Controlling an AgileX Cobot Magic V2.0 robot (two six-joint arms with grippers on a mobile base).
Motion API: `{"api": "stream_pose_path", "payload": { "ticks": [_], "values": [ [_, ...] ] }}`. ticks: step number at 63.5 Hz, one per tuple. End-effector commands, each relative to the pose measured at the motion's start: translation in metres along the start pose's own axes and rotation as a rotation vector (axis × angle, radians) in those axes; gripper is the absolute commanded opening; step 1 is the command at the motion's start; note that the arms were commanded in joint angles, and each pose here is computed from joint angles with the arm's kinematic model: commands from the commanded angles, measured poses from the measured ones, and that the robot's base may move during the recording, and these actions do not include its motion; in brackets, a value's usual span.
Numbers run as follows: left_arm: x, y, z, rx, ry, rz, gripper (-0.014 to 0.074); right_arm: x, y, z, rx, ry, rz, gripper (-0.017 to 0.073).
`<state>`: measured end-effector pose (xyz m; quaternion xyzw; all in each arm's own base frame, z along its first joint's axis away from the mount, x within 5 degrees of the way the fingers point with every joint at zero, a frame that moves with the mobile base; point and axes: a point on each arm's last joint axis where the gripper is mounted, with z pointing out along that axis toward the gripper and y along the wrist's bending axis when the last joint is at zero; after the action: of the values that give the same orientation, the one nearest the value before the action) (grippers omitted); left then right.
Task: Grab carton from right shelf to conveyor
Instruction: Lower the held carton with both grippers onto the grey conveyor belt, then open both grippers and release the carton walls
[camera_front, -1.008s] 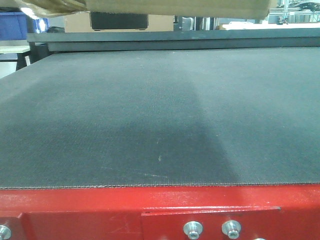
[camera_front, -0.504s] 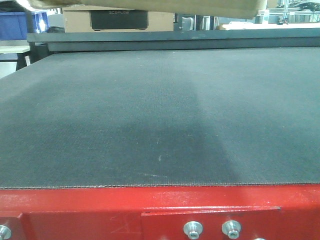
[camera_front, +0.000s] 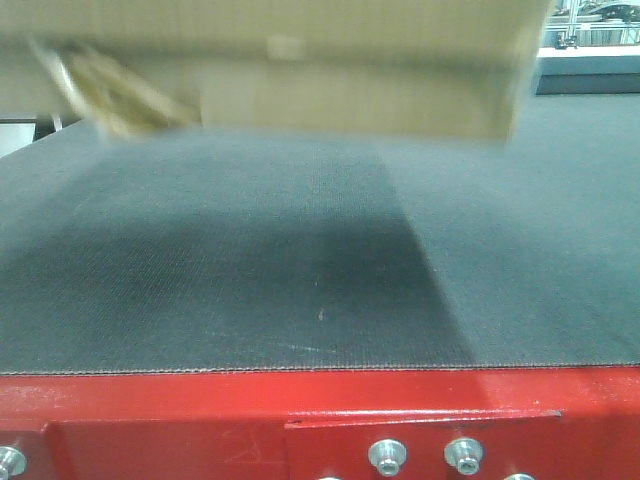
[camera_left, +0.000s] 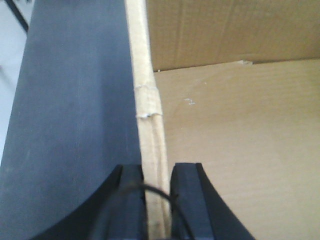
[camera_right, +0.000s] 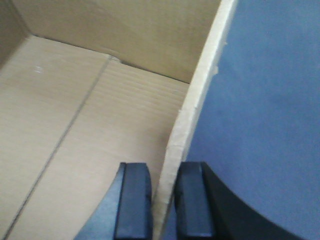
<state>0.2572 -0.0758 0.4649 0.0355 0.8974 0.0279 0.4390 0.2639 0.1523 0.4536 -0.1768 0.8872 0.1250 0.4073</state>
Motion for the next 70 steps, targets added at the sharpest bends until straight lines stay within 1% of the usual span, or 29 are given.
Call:
{"api": "stream_pose_path", "payload": {
  "ticks": [1,9,19,24,26,28,33,35,36,40,41,47,48,55,61,66,70],
  "values": [
    [0.003,-0.01,0.026,0.016,0.029,0.028,-0.0016,-0.005,-0.003,0.024,0.009,-0.004,-0.019,-0.0059],
    [0.019,-0.021,0.06,0.027,0.093,0.059,-0.0016,-0.001,-0.013,0.059,0.038,0.072,-0.003,-0.0059],
    [0.034,-0.029,0.088,0.051,0.093,0.088,-0.0016,0.004,-0.02,0.091,0.056,0.125,0.008,-0.0059],
    [0.037,-0.03,0.095,0.059,0.079,0.089,-0.0016,0.006,-0.02,0.098,0.057,0.136,0.008,-0.0058],
    [0.038,-0.03,0.097,0.06,0.075,0.089,-0.001,0.006,-0.02,0.099,0.057,0.138,0.008,-0.0043],
    [0.038,-0.031,0.099,0.062,0.079,0.089,0.0008,0.006,-0.02,0.1,0.057,0.14,0.008,0.0],
    [0.038,-0.031,0.1,0.063,0.076,0.089,0.0091,0.007,-0.02,0.101,0.058,0.148,0.008,0.0185],
    [0.038,-0.031,0.1,0.063,0.077,0.089,0.0155,0.007,-0.02,0.101,0.058,0.15,0.008,0.0275],
    [0.038,-0.031,0.1,0.063,0.076,0.089,0.0185,0.007,-0.02,0.101,0.058,0.149,0.008,0.0347],
    [0.037,-0.031,0.1,0.064,0.073,0.089,0.0317,0.007,-0.02,0.101,0.058,0.151,0.008,0.0536],
    [0.037,-0.031,0.1,0.064,0.073,0.089,0.0371,0.007,-0.02,0.1,0.058,0.149,0.008,0.0578],
    [0.037,-0.031,0.099,0.066,0.071,0.086,0.0603,0.006,-0.02,0.097,0.057,0.143,0.008,0.057],
    [0.037,-0.031,0.098,0.068,0.07,0.085,0.063,0.005,-0.02,0.094,0.057,0.135,0.008,0.057],
    [0.034,-0.029,0.086,0.086,0.042,0.061,0.0549,0.001,-0.019,0.081,0.053,0.097,0.008,0.057],
    [0.029,-0.023,0.065,0.095,-0.017,0.046,0.0516,-0.005,-0.021,0.062,0.054,0.049,0.013,0.0568],
    [0.025,-0.016,0.042,0.103,-0.075,0.03,0.0513,-0.008,-0.024,0.043,0.058,0.006,0.02,0.0523],
    [0.024,-0.009,0.024,0.1,-0.122,0.026,0.0491,-0.01,-0.029,0.026,0.069,-0.023,0.031,0.042]
  ]
}}
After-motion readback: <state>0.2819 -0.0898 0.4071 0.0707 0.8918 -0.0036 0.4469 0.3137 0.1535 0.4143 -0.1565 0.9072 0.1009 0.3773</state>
